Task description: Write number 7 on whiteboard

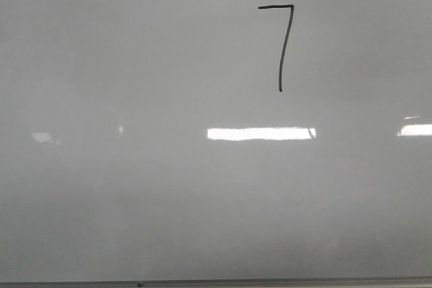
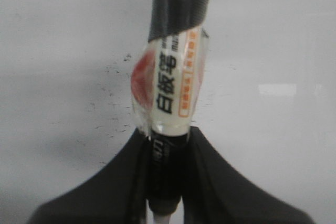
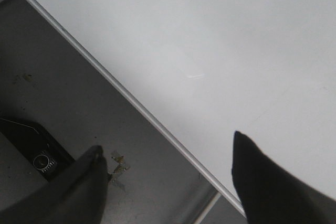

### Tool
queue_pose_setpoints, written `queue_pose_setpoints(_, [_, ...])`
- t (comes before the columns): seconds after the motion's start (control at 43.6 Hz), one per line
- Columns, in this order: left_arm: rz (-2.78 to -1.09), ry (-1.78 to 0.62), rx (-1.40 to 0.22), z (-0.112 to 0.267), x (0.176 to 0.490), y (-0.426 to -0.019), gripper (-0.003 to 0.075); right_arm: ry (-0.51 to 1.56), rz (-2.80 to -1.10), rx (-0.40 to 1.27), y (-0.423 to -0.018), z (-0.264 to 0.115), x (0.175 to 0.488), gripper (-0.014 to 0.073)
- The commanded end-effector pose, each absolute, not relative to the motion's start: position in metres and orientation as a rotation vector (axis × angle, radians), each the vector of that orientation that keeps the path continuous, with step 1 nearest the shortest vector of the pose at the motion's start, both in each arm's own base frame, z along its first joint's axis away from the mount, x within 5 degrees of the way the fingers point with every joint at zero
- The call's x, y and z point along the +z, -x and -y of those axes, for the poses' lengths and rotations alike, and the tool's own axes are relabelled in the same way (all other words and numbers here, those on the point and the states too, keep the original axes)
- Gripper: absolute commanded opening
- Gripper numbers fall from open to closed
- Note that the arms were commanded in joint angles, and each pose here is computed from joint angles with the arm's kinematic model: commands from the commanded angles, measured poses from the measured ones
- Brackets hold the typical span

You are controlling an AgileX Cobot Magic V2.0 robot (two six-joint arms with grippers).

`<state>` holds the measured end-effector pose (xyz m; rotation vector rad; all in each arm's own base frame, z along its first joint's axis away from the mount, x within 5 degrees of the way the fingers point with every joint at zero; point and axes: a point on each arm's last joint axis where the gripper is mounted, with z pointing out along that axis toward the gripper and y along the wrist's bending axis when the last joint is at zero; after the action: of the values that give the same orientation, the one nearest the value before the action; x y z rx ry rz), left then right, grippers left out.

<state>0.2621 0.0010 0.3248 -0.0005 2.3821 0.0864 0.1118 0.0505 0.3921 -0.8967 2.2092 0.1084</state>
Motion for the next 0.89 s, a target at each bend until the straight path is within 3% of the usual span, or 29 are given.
queue_pose_setpoints(0.0, [-2.296, 0.017, 0.064, -0.001, 0.332, -0.274, -0.0001, 0.858, -2.142, 0.102, -0.112, -0.050, 0.404, 0.0516])
queue_pose_setpoints(0.16, [-2.338, 0.009, 0.062, 0.000, 0.310, -0.294, -0.0001, 0.858, -2.144, 0.102, -0.112, -0.050, 0.403, 0.0516])
queue_pose_setpoints(0.183, [-2.343, 0.009, 0.061, 0.000, 0.307, -0.297, -0.0001, 0.858, -2.144, 0.102, -0.112, -0.050, 0.403, 0.0467])
queue_pose_setpoints(0.435, [-2.406, 0.001, 0.060, 0.001, 0.277, -0.318, 0.0005, 0.858, -2.144, 0.102, -0.112, -0.050, 0.403, 0.0467])
queue_pose_setpoints(0.573, [-2.421, -0.001, 0.059, 0.001, 0.270, -0.322, 0.0093, 0.859, -2.145, 0.102, -0.112, -0.050, 0.403, 0.0467])
queue_pose_setpoints(0.733, [-2.422, -0.001, 0.059, 0.001, 0.268, -0.325, 0.0284, 0.859, -2.145, 0.102, -0.112, -0.050, 0.403, 0.0467])
queue_pose_setpoints(0.871, [-2.426, -0.001, 0.059, 0.001, 0.268, -0.324, 0.0363, 0.859, -2.145, 0.102, -0.112, -0.050, 0.403, 0.0467])
